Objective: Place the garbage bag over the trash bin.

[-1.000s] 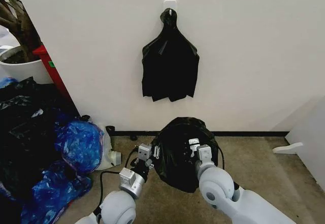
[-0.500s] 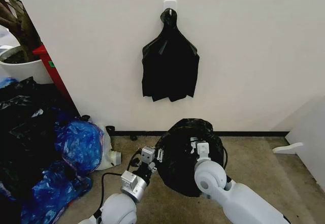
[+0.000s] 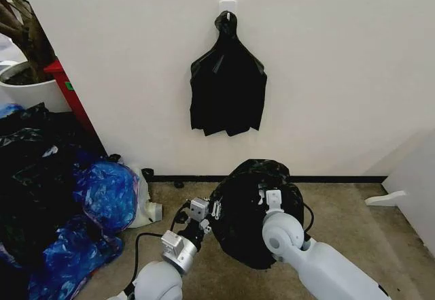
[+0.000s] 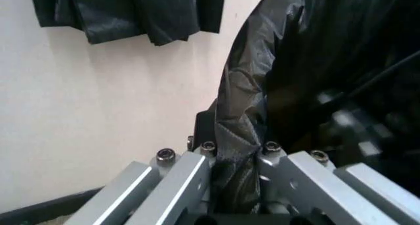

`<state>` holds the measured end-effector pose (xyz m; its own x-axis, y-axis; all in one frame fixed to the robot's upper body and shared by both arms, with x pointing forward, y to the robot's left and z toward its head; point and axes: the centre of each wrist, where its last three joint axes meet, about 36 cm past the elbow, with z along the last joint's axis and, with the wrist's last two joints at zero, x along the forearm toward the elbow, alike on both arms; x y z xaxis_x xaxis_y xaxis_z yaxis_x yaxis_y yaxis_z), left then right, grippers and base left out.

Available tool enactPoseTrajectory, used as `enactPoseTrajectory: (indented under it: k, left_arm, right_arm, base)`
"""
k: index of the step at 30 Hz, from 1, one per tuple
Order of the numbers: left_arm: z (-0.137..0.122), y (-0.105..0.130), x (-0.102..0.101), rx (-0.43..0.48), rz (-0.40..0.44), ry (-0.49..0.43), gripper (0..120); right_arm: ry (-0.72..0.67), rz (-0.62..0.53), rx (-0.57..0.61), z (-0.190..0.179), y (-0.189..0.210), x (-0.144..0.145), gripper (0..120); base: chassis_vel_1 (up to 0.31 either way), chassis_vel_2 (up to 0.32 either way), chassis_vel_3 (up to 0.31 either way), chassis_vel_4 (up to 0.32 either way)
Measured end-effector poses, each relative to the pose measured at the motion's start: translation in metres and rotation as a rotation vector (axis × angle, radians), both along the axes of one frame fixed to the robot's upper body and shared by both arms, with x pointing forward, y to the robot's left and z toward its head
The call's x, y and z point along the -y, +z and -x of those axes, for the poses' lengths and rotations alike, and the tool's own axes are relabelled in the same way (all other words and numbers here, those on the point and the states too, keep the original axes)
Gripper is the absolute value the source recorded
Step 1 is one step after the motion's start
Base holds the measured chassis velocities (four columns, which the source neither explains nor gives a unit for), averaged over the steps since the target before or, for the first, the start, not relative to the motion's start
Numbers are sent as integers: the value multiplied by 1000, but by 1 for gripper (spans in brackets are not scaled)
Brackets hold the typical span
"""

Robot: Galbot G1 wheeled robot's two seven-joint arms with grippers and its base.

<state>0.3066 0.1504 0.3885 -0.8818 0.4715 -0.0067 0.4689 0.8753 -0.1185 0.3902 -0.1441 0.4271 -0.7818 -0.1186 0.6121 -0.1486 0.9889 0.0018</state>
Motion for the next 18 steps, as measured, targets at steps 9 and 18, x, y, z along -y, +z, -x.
enactPoseTrajectory:
  k: [9, 18]
  left_arm:
    - [-20, -15, 1, -24, -24, 59, 1]
    - [-22, -21, 3, -15, -23, 54, 1]
  right_arm:
    - [168, -117, -11, 35, 30, -1, 0]
    - [210, -167, -72, 45, 45, 1, 0]
  base:
    - [0, 0, 0, 0]
    - [0, 0, 0, 0]
